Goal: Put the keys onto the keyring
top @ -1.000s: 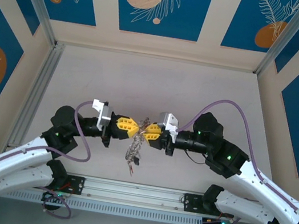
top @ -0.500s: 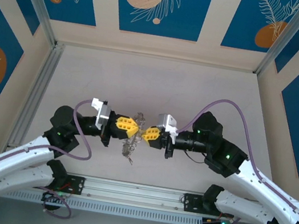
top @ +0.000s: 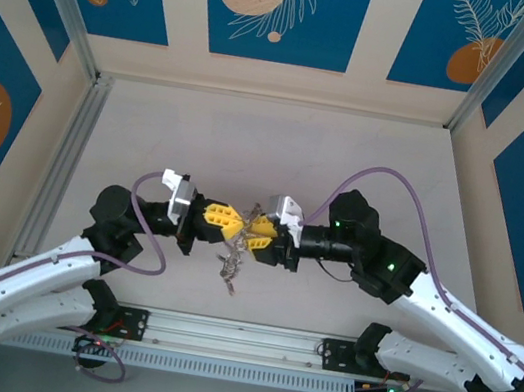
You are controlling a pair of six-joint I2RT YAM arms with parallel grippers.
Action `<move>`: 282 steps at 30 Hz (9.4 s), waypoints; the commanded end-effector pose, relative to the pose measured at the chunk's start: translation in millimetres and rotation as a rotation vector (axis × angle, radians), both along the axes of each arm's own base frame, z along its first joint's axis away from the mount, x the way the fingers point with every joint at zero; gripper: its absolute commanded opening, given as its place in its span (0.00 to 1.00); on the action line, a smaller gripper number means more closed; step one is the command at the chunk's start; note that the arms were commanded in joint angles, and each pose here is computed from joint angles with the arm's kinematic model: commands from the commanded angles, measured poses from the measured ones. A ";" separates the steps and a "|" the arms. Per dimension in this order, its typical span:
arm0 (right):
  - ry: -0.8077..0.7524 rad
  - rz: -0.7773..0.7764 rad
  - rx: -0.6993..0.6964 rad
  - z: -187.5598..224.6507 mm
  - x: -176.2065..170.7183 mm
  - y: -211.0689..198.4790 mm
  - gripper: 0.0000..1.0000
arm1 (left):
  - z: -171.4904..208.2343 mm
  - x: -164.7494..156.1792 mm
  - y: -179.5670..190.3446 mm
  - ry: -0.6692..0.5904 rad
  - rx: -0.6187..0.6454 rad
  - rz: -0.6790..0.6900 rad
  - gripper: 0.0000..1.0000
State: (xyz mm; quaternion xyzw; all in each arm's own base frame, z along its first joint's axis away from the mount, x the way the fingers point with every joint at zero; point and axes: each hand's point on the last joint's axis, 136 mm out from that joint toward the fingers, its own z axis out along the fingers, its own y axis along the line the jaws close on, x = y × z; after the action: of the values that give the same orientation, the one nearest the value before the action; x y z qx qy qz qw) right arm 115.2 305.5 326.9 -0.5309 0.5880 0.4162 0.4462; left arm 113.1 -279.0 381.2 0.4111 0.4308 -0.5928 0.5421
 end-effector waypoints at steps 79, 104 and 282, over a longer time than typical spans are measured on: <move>-0.016 0.023 -0.173 18.2 2.5 18.9 0.00 | -59.1 15.5 -2.6 -0.094 0.537 0.173 0.00; 0.004 0.044 -0.066 9.7 -20.6 -5.3 0.25 | -8.2 -18.3 -3.0 -0.062 0.145 -0.005 0.00; -0.071 -0.113 0.062 18.7 0.7 -29.7 0.26 | -1.0 -26.4 4.8 -0.145 0.199 0.014 0.00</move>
State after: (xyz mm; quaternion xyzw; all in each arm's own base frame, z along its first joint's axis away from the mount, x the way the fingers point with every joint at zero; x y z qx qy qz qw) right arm 110.7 285.0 341.2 -0.5129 0.5840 0.4044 0.4820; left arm 96.8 -278.1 363.5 0.4930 0.4842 -0.4950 0.5267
